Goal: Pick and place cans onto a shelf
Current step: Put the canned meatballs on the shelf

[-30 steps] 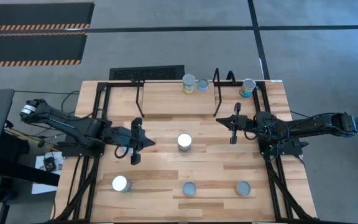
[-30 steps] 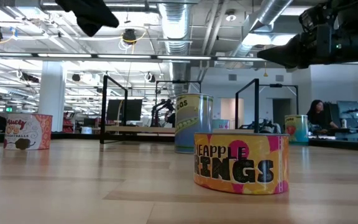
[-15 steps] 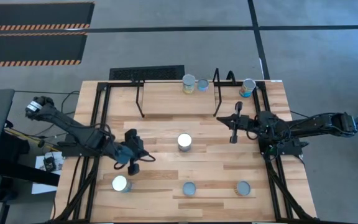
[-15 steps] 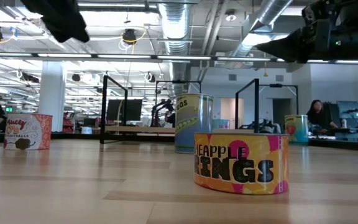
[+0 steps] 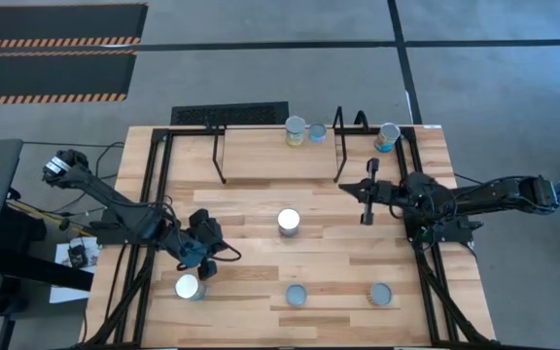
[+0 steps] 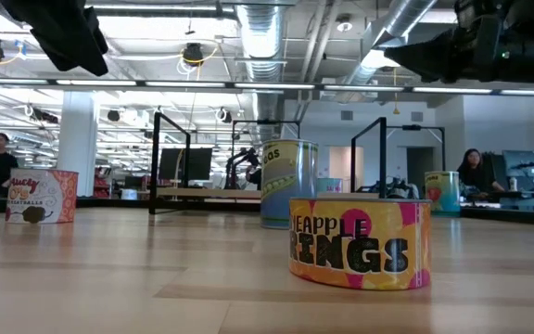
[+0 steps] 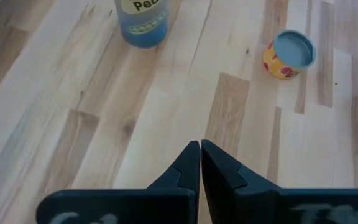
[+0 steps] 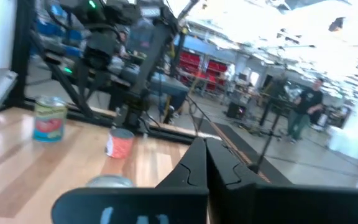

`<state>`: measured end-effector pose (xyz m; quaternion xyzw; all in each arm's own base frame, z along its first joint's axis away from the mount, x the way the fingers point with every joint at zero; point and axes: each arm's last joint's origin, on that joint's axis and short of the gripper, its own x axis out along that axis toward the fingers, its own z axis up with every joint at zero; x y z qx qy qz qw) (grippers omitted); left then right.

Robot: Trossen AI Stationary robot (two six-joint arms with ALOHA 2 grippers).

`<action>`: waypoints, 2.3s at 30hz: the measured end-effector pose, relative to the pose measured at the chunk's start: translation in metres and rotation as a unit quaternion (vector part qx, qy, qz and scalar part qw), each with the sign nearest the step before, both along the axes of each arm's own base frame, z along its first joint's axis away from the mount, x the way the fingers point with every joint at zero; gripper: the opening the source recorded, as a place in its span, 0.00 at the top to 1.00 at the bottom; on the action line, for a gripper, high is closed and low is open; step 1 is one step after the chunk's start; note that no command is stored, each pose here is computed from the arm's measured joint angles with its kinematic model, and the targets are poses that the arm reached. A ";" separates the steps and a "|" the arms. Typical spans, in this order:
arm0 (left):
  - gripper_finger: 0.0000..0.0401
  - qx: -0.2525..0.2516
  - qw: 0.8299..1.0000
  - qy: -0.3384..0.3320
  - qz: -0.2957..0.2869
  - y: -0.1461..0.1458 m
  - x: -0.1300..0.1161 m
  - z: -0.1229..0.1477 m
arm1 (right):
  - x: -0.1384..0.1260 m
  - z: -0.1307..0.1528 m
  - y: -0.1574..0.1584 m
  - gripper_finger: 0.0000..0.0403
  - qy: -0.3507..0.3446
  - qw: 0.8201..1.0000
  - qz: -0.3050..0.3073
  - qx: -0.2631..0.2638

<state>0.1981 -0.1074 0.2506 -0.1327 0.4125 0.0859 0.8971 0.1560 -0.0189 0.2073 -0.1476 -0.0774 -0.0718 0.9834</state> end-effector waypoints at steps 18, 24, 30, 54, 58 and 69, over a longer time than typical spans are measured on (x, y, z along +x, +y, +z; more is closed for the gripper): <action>1.00 0.031 0.996 0.081 0.020 -0.012 0.016 0.001 | 0.008 -0.002 0.000 0.99 -0.010 1.000 0.017 0.010; 0.95 0.021 0.988 0.143 0.057 -0.028 0.038 0.007 | 0.009 0.000 0.000 0.98 -0.024 0.999 0.012 -0.019; 0.84 0.038 0.972 0.217 0.083 -0.043 0.058 -0.002 | 0.007 0.006 0.001 0.99 -0.057 0.997 0.026 -0.045; 0.68 0.076 0.905 0.363 0.208 0.014 0.046 -0.033 | 0.007 0.007 0.003 0.99 -0.062 0.995 0.046 -0.058; 0.68 0.033 0.919 0.321 0.225 0.029 0.028 -0.035 | 0.007 0.007 0.003 0.98 -0.064 0.995 0.046 -0.060; 0.68 -0.010 0.927 0.313 0.209 0.044 0.009 -0.065 | 0.006 0.011 0.007 0.99 -0.082 0.993 0.056 -0.061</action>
